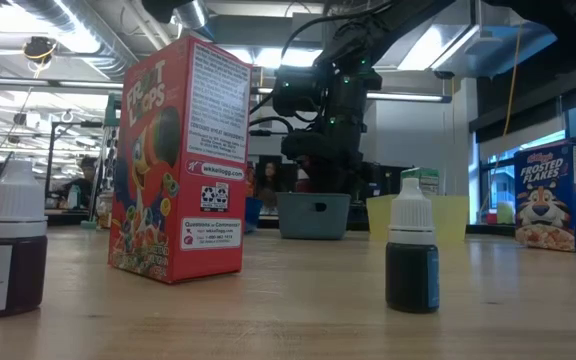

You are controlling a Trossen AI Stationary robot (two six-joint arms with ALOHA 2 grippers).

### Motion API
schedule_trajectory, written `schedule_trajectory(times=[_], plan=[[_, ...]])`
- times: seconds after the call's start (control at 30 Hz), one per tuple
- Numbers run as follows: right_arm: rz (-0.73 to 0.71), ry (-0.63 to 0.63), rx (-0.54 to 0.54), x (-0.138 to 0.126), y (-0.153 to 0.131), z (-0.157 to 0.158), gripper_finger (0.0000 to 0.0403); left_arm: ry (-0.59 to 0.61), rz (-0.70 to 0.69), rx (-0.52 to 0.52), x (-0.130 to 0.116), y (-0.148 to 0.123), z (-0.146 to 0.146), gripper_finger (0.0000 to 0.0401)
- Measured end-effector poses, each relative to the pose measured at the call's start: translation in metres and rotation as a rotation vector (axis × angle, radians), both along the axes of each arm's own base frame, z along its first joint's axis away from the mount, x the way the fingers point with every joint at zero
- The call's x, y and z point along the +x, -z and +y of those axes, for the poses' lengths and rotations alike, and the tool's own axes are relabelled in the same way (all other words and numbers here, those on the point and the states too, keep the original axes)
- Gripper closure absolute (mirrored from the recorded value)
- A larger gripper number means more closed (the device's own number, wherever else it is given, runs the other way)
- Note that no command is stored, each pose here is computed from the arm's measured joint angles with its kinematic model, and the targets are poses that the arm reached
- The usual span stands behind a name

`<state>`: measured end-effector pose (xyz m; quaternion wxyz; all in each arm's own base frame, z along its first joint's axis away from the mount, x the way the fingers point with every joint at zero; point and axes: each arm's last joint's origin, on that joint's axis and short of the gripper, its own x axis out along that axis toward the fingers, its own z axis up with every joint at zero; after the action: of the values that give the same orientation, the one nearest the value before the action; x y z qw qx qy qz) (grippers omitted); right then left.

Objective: Pick & Place Kitchen Items
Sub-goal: Put the small black food coloring bottle into the dark green bin

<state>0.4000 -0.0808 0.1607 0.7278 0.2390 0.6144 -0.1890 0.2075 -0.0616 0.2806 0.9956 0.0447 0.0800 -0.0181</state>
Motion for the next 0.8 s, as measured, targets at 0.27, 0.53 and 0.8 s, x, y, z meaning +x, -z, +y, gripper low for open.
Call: schedule_trajectory(times=[0.27,0.53,0.8], plan=[[-0.005,0.004,-0.024,0.004,-0.011,-0.001,0.0265,0.0,0.015,0.004,0.0,0.001,0.0,0.0123],[0.003,-0.009,-0.052,0.009,-0.03,0.005,0.0265,0.0,0.017,0.004,0.0,0.002,0.0,0.0123],[0.025,-0.013,-0.082,0.01,-0.046,0.009,0.0265,-0.002,0.017,-0.01,0.0,0.002,0.0,0.0123]])
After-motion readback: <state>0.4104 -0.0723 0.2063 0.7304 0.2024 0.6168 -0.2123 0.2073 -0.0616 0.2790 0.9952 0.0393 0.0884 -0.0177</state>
